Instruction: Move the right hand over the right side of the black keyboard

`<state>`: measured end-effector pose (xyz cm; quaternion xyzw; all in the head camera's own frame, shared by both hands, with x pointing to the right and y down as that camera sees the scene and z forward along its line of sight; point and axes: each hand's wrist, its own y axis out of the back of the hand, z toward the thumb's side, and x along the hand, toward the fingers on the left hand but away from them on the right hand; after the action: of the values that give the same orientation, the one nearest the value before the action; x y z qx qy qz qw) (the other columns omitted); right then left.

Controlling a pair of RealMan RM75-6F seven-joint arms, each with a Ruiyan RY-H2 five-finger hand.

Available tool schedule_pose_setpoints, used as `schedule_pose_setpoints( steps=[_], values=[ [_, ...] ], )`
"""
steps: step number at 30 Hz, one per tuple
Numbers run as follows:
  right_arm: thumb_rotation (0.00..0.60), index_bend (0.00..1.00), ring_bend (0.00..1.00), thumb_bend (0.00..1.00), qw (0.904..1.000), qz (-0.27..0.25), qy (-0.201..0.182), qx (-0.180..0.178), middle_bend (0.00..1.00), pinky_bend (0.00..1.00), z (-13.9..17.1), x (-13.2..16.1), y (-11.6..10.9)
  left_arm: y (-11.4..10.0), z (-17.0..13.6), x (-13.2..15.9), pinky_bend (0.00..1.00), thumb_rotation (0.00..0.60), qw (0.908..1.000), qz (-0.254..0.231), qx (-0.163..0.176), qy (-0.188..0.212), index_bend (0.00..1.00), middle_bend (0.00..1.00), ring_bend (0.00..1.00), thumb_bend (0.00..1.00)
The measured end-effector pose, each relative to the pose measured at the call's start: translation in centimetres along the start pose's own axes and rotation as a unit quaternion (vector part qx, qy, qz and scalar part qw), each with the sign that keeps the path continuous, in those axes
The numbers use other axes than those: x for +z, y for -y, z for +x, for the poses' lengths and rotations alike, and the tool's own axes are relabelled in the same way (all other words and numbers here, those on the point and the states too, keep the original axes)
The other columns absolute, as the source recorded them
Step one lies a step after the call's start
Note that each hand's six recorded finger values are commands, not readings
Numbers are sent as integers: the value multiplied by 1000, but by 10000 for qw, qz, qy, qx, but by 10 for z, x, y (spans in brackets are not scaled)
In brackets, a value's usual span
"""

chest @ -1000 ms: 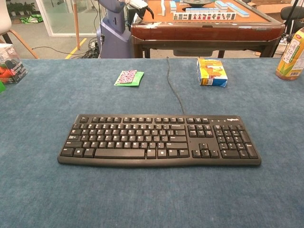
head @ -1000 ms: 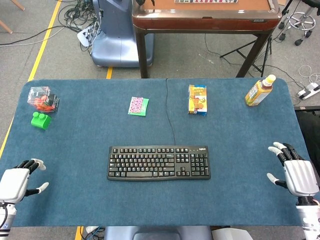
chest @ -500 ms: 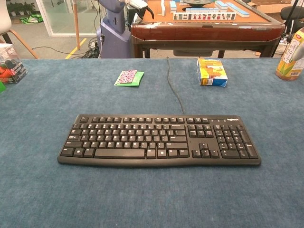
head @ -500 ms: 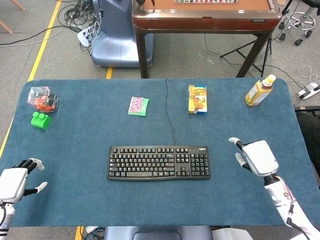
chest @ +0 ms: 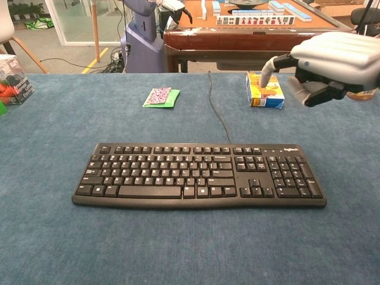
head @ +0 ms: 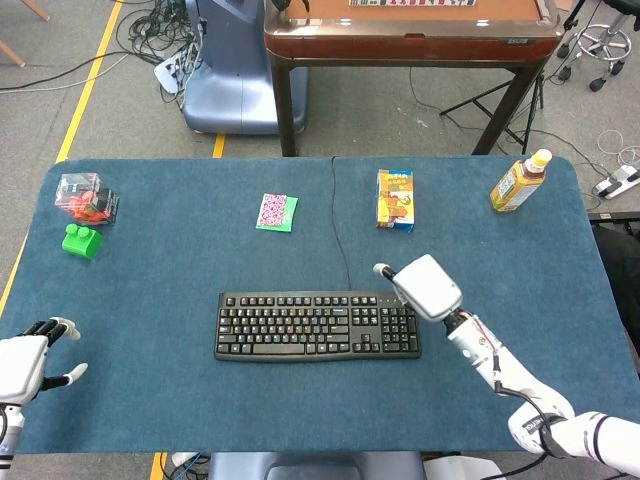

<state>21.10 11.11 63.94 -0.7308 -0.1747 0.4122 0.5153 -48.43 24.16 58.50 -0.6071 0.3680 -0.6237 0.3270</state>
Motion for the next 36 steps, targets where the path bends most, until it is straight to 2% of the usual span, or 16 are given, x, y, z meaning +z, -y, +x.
schedule_pose_setpoints(
  steps=[7,23,36],
  values=[
    [600,336,1000,992,9992,129,-308,215,1000,1000,-19,25,15,2,2,-4,507,600,10000,-18,-44,-62,455,352,323,124],
    [600,350,1000,995,9975,133,-325,611,1000,1000,-42,44,56,4,3,-6,507,600,9999,-35,-114,-121,442,352,323,124],
    [600,357,1000,995,9963,138,-411,737,1000,1000,-53,57,70,5,3,-10,508,600,9996,-44,-197,-214,449,357,326,124]
  ],
)
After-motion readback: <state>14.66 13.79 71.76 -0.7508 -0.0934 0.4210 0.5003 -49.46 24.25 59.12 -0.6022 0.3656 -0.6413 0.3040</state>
